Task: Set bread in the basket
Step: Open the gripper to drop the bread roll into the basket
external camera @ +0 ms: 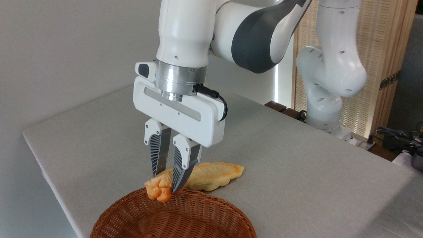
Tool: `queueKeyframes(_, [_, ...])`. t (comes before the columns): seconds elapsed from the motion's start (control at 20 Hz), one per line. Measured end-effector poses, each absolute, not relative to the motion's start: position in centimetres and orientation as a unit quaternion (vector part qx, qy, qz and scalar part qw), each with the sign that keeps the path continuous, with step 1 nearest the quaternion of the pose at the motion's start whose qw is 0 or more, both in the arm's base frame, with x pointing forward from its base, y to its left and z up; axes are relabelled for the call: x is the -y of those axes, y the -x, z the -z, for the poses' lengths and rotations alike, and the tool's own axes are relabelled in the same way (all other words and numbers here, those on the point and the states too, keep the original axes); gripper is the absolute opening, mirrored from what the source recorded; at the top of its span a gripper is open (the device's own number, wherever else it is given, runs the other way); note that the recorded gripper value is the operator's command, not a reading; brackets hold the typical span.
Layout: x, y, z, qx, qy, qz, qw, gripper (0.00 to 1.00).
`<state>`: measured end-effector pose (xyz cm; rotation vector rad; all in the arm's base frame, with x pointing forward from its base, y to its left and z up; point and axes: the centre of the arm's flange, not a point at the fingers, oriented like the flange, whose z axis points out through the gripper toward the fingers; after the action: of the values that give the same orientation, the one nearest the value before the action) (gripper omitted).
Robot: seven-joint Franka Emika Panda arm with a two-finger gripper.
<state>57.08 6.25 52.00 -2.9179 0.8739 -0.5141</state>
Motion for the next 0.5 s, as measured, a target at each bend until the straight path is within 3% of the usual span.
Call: queueKeyframes(0.5, [-5.66,-57.73,-51.26,-0.288,0.943,0.164,0.032,1.00])
